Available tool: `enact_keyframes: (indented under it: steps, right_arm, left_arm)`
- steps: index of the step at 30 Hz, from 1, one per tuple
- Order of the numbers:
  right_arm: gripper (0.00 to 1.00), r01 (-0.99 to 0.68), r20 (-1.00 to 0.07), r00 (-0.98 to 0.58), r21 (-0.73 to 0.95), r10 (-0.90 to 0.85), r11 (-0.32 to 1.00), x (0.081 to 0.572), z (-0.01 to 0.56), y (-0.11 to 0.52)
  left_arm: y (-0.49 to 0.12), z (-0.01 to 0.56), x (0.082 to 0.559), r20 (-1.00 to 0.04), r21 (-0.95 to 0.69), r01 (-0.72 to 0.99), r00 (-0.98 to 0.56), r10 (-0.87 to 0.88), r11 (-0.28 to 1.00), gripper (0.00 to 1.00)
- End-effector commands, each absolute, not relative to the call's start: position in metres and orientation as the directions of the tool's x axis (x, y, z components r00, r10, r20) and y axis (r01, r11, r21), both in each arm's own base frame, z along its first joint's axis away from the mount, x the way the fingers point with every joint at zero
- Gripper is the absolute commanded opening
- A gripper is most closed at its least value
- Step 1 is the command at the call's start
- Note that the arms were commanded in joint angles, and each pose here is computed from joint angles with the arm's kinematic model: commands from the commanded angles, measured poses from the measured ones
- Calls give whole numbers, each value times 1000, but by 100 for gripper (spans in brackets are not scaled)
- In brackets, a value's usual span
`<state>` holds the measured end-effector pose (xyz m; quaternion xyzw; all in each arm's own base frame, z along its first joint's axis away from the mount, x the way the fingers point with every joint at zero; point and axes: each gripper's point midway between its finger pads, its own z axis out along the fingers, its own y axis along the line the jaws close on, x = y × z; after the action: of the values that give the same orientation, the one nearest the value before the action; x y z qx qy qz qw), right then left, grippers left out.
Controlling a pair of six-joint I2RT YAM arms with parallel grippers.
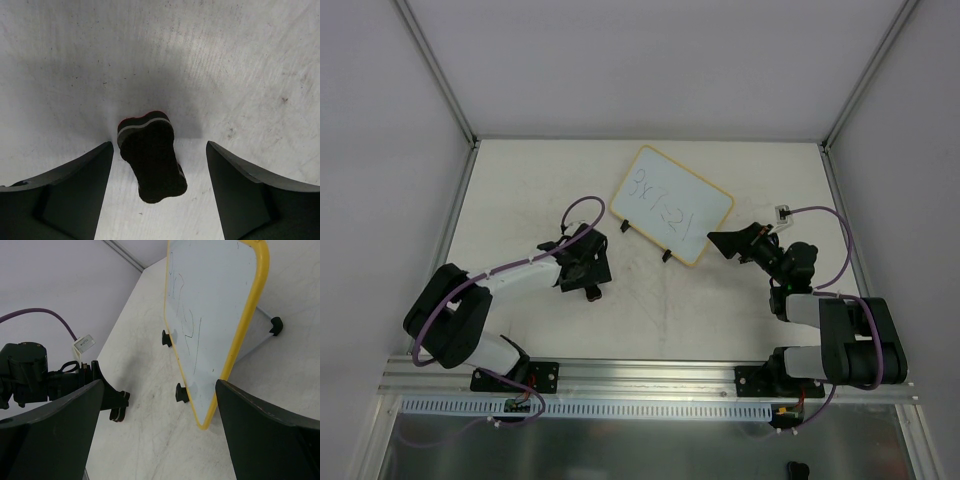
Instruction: Erase the whiteboard
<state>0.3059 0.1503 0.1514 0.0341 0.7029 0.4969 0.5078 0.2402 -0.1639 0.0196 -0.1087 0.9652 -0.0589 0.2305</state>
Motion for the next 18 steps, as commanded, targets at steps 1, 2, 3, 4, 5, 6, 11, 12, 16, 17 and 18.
enact_keyframes:
  steps: [1,2,3,4,5,6,11,12,16,17,18]
  right_arm:
    - [99,-531,-719,-428,691,548,491,310,173,154]
    - [99,-532,-719,-429,691,548,490,310,173,154]
    - [99,-532,-719,-430,690,546,490,310,172,154]
    - [99,-529,-717,-430,692,548,491,311,172,154]
    - [99,-531,-717,-431,692,548,489,311,173,154]
    - [99,-530,-717,-430,692,548,489,311,173,154]
    - [99,-532,-716,-430,693,550,486,311,173,154]
    - [99,-532,-715,-429,694,551,486,311,174,154]
    - [99,-531,-715,-431,694,551,485,310,173,154]
    - [99,-531,-715,-431,694,551,485,310,173,154]
    - [99,-530,-715,-430,694,552,487,311,173,153]
  left_arm:
    - [-163,16,236,-420,-144,-195,-875,-239,970,75]
    - [-163,16,235,-421,-146,-192,-876,-236,971,73]
    - [-163,16,234,-421,-144,-188,-877,-232,972,71]
    - [-162,17,234,-425,-140,-182,-877,-225,973,69]
    - [-160,15,232,-422,-129,-175,-881,-214,976,69]
    - [-157,15,231,-425,-116,-173,-881,-206,978,69]
    - [-151,9,223,-401,-80,-165,-898,-184,983,60]
    - [-150,7,222,-395,-71,-162,-902,-177,984,58]
    - [-149,5,219,-378,-62,-157,-910,-169,986,48]
    - [-148,3,217,-373,-58,-154,-913,-165,986,46]
    - [-148,2,216,-368,-56,-152,-916,-162,987,39]
